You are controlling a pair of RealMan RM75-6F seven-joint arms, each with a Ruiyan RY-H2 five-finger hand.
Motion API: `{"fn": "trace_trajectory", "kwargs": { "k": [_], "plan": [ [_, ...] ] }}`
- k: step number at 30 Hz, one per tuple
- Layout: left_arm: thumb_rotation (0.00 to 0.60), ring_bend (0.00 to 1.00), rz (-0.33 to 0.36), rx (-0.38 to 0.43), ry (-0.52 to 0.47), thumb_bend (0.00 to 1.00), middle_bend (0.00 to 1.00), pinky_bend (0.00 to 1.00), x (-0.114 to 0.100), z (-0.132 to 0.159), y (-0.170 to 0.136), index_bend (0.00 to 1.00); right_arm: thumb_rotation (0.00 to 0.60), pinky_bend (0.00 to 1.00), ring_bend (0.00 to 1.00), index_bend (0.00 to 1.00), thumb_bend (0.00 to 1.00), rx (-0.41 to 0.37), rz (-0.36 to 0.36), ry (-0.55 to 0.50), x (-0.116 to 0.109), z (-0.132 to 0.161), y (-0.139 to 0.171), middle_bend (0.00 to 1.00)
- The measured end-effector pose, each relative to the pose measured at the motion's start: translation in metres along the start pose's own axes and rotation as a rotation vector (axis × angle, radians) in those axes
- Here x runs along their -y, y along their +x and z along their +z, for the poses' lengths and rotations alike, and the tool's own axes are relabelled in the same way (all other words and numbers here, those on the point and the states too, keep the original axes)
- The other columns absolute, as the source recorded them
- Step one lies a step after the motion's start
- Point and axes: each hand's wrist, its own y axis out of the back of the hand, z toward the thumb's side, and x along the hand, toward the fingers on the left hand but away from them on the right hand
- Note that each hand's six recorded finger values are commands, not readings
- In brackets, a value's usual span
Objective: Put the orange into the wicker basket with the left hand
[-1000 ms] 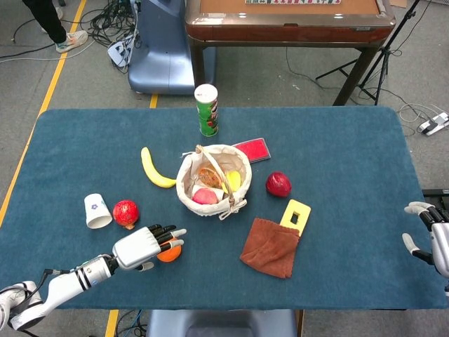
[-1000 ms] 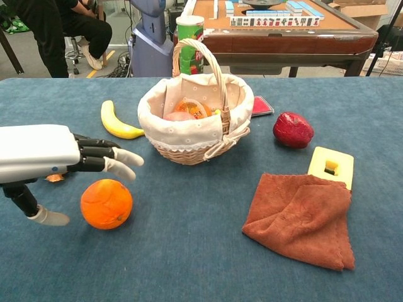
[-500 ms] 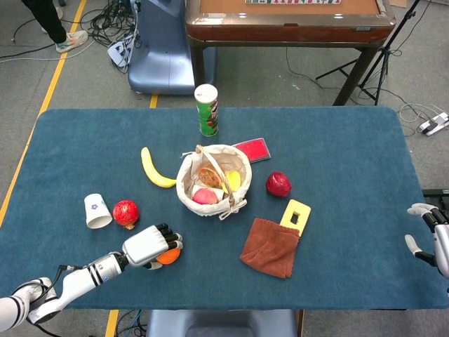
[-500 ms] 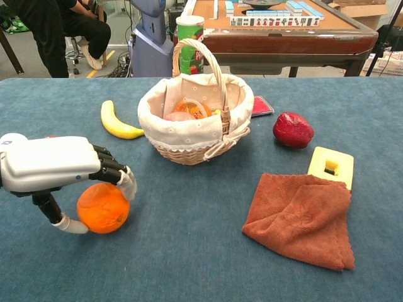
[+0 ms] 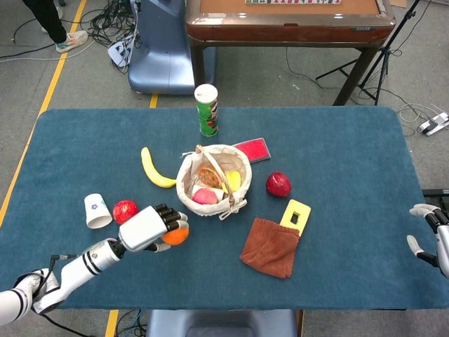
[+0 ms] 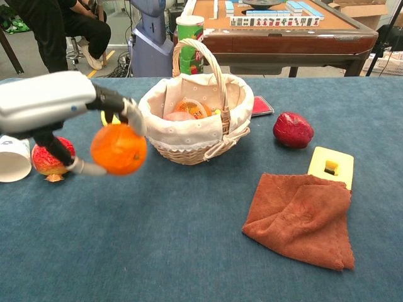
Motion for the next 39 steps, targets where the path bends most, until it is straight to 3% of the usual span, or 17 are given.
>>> {"fn": "trace_trajectory", "kwargs": {
  "k": [6, 15, 23, 26, 28, 32, 39],
  "plan": [
    [0.600, 0.51, 0.173, -0.110, -0.077, 0.22, 0.44, 0.43, -0.031, -0.020, 0.020, 0.47, 0.600, 0.40, 0.31, 0.35, 0.29, -0.005, 0.005, -0.003, 0.002, 0.001, -0.001, 0.30],
    [0.600, 0.49, 0.276, -0.138, -0.101, 0.22, 0.42, 0.44, -0.036, -0.018, 0.053, 0.42, 0.600, 0.40, 0.31, 0.35, 0.29, -0.004, 0.005, -0.003, 0.002, 0.000, -0.001, 0.30],
    [0.600, 0.33, 0.239, -0.161, -0.071, 0.22, 0.27, 0.44, -0.022, -0.022, 0.071, 0.31, 0.600, 0.40, 0.31, 0.35, 0.29, 0.006, 0.003, -0.003, 0.001, -0.004, 0.002, 0.30],
    [0.600, 0.16, 0.207, -0.175, -0.044, 0.21, 0.07, 0.41, -0.014, -0.024, 0.077, 0.09, 0.600, 0.40, 0.31, 0.35, 0.29, 0.003, 0.002, -0.004, 0.001, -0.003, 0.001, 0.30],
    [0.600, 0.06, 0.204, -0.184, -0.035, 0.19, 0.00, 0.36, -0.011, -0.024, 0.081, 0.00, 0.600, 0.40, 0.31, 0.35, 0.29, 0.004, 0.000, -0.004, 0.000, -0.004, 0.001, 0.30],
    [0.600, 0.01, 0.226, -0.195, -0.024, 0.19, 0.00, 0.33, -0.014, -0.025, 0.079, 0.00, 0.600, 0.40, 0.31, 0.35, 0.29, 0.006, 0.001, -0.004, 0.000, -0.004, 0.001, 0.30],
    [0.600, 0.05, 0.212, -0.244, 0.008, 0.19, 0.00, 0.33, -0.019, -0.037, 0.056, 0.00, 0.600, 0.40, 0.31, 0.35, 0.29, -0.001, 0.000, -0.006, 0.001, -0.003, 0.000, 0.30]
  ]
}}
